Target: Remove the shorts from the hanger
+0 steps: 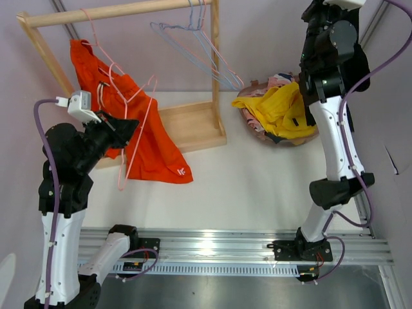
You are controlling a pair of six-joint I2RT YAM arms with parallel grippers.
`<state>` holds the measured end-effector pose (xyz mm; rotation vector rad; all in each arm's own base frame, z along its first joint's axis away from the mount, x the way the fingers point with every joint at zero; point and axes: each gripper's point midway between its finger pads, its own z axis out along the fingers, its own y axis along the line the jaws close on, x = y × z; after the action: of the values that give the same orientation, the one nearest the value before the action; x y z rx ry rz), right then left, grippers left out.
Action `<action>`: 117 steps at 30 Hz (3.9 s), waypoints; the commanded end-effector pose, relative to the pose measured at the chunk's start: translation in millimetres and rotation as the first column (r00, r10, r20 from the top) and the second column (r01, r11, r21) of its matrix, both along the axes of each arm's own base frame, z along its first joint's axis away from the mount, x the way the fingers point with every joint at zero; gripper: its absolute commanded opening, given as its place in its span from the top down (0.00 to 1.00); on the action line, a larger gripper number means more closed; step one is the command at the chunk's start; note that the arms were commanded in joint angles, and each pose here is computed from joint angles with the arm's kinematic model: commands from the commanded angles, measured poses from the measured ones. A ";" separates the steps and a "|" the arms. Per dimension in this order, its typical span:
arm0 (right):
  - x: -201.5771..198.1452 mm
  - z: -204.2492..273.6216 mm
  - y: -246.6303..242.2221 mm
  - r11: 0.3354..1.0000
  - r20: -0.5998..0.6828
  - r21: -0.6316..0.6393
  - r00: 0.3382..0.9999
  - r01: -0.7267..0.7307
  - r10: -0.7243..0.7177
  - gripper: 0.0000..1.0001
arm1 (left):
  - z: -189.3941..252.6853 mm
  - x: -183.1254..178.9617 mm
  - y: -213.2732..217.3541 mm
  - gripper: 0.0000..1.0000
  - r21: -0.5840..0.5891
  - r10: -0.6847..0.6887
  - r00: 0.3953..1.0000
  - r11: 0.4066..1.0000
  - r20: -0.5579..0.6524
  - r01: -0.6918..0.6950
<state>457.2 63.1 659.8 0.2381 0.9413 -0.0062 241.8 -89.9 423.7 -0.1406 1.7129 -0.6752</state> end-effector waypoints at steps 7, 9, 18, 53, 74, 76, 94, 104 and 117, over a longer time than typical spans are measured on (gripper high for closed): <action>20.5 7.5 -24.8 1.000 0.063 0.017 0.998 -0.015 0.014 1.00 | 5.1 15.9 4.5 1.00 0.036 0.019 0.998 0.999 0.057 -0.021; 20.8 -2.7 -29.9 1.000 0.048 0.029 0.999 -0.008 0.006 1.00 | 4.9 19.5 2.9 1.00 0.029 0.014 0.998 0.999 0.054 -0.015; 55.9 -192.6 -59.3 0.990 -0.237 0.102 0.969 0.094 -0.067 1.00 | 43.9 36.5 -8.4 1.00 -0.012 -0.034 0.994 0.999 0.103 0.035; 22.1 -440.4 -40.7 0.833 -0.613 0.540 0.621 -0.122 0.488 0.01 | 102.6 238.1 -70.8 1.00 -0.146 -0.046 0.992 0.987 0.116 0.063; -148.3 -189.9 -1.3 0.888 -0.313 0.302 0.844 -0.346 0.435 0.00 | 133.3 169.8 -65.7 0.40 -0.139 -0.090 0.986 0.984 0.140 0.109; -155.4 -185.8 0.3 0.887 -0.304 0.290 0.845 -0.358 0.440 0.00 | 143.4 150.0 -62.4 0.39 -0.133 -0.096 0.982 0.984 0.160 0.118; -183.4 -197.2 8.0 0.871 -0.340 0.299 0.810 -0.389 0.478 0.01 | 78.2 114.1 68.0 0.36 0.093 0.397 0.917 0.912 0.039 -0.399; -181.4 -213.5 6.6 0.881 -0.376 0.294 0.802 -0.371 0.463 0.01 | 56.2 169.3 78.6 0.36 0.109 0.384 0.923 0.917 0.010 -0.383; -170.6 -231.4 11.3 0.879 -0.405 0.304 0.785 -0.368 0.469 0.01 | 34.9 227.4 93.3 0.45 0.081 0.373 0.928 0.926 -0.025 -0.370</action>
<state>284.9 73.5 423.4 0.2266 1.4957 0.4741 459.0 3.5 434.4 -0.4596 1.7584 -0.2915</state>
